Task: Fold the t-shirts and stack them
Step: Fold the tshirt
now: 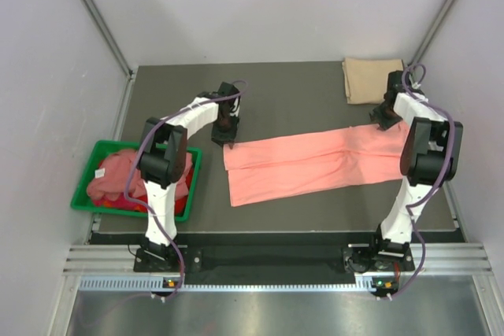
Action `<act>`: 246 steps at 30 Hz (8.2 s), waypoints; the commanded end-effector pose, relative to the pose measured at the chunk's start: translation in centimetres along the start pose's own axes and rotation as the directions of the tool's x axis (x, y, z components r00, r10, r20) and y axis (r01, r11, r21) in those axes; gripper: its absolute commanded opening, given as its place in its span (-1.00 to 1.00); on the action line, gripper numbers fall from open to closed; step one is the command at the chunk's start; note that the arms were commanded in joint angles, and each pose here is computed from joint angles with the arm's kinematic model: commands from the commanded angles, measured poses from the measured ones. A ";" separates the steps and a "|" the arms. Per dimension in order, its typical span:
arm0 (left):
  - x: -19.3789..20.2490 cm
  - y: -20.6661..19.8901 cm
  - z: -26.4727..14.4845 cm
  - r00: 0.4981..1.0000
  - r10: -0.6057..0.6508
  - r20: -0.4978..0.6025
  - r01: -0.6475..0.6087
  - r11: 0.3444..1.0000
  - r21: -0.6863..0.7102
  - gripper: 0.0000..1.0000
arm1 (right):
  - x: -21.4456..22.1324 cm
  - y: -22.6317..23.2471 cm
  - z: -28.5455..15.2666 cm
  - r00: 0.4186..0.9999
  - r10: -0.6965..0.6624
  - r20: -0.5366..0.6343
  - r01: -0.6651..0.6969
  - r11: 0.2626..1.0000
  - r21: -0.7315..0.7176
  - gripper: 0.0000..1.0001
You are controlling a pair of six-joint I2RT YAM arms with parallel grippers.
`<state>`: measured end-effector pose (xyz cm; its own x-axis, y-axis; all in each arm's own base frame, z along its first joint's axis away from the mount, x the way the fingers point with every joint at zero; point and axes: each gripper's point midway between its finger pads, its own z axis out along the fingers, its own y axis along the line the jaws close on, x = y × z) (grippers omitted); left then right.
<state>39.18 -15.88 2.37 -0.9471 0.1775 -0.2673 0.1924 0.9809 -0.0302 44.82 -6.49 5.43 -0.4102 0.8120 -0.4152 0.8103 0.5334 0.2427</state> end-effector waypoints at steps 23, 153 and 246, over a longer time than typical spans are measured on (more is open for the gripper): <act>5.6 1.7 -3.5 0.988 -0.112 -0.104 0.099 0.987 -0.128 -1.00 | 2.3 2.5 4.0 0.993 -0.114 -0.029 0.117 0.985 0.130 -0.77; 18.8 -30.4 -2.3 0.952 0.301 -0.054 -0.285 0.936 0.206 -1.00 | -3.4 28.8 7.9 0.956 -0.100 0.277 0.276 0.633 -0.723 -0.99; 23.4 -13.7 -8.8 0.989 -0.091 -0.116 0.116 0.964 0.240 -1.00 | 33.8 -15.3 -18.5 0.705 -0.681 -0.199 0.556 0.704 -0.442 -1.00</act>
<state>12.39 -24.04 3.82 -0.9830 0.1310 -0.1288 0.1673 0.9281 -0.3327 10.85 17.74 2.73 -0.9271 0.2788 -0.2504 0.1835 0.9204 0.3452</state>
